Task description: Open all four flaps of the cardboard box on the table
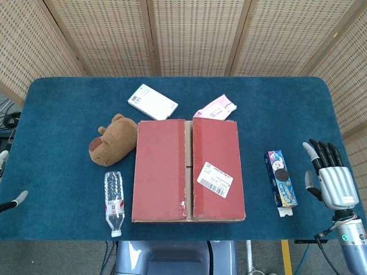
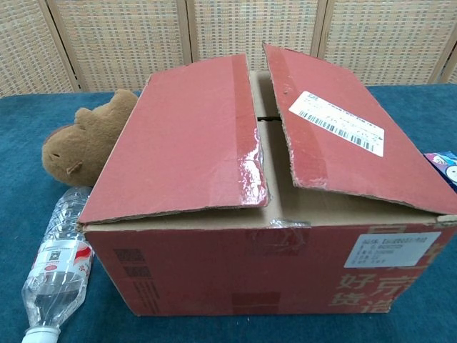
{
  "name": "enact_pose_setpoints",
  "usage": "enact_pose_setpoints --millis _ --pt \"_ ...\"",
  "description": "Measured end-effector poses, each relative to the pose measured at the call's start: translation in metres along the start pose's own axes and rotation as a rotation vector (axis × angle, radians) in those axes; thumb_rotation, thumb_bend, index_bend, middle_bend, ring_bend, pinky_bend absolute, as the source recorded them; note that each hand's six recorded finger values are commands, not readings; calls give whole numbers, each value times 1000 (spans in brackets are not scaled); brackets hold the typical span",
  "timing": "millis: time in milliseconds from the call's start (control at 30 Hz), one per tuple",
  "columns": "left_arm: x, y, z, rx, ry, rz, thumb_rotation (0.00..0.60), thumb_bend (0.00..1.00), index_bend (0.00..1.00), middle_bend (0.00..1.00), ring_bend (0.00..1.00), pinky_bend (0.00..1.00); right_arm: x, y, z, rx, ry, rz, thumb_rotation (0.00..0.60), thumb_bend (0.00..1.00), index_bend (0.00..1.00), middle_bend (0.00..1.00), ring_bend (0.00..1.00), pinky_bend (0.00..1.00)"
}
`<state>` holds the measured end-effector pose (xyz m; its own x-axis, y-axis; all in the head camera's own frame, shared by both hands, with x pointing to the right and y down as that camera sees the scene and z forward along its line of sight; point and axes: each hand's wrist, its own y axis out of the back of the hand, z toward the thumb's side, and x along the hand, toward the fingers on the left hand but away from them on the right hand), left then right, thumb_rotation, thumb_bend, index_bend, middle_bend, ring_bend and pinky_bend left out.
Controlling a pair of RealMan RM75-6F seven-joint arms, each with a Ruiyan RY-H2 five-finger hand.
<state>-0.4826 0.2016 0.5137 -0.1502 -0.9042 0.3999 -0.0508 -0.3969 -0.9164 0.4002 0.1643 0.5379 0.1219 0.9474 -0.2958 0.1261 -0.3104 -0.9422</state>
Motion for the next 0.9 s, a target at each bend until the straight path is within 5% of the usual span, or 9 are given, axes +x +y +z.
enact_pose_setpoints --millis 367,900 --pt "-2 -4 6 24 -24 -22 514 218 25 0 0 0 -28 19 43 -159 192 7 600 998 167 197 0 41" --pt "7 -13 18 65 -33 -69 514 220 25 0 0 0 -82 31 165 -292 572 147 600 1000 261 307 8 43"
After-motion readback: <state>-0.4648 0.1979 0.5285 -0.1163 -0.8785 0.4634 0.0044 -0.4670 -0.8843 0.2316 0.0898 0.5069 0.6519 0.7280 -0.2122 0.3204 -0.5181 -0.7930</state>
